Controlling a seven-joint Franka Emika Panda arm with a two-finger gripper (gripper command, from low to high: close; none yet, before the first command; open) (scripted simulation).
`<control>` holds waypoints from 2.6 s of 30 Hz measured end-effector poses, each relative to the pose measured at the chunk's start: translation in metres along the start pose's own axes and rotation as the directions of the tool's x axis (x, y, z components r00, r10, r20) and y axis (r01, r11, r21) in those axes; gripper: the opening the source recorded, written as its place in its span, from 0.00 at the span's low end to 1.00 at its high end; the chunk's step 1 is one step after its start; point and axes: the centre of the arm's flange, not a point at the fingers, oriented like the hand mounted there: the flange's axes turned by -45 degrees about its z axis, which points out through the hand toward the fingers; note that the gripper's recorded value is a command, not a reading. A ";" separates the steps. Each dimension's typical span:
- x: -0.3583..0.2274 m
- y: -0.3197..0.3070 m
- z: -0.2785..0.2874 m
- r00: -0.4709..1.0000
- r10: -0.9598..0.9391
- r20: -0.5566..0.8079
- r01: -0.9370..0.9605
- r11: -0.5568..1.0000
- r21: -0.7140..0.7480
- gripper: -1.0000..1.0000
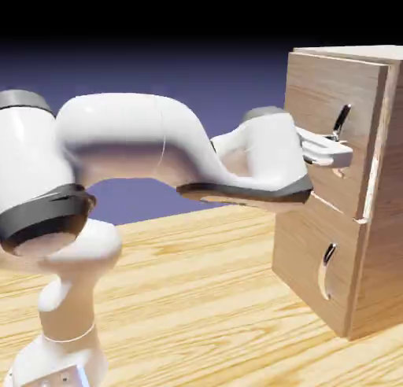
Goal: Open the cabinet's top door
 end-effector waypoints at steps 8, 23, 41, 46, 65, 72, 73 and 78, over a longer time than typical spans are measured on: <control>0.000 0.012 -0.019 1.000 0.000 0.000 0.000 0.997 0.075 0.00; 0.000 0.036 -0.052 1.000 0.000 0.000 0.000 0.978 0.209 0.00; 0.000 0.117 -0.118 1.000 0.000 -0.001 0.001 0.847 0.531 0.00; 0.000 0.146 -0.132 1.000 0.000 -0.001 0.001 0.784 0.620 0.00; 0.000 0.290 -0.154 1.000 0.001 -0.001 0.000 0.403 0.915 0.00; 0.000 0.335 -0.147 1.000 0.001 0.000 0.000 0.260 0.966 0.00; 0.000 0.340 -0.146 1.000 0.001 0.000 0.000 0.242 0.970 0.00; 0.000 0.363 -0.140 1.000 0.000 -0.001 0.001 0.169 0.986 0.00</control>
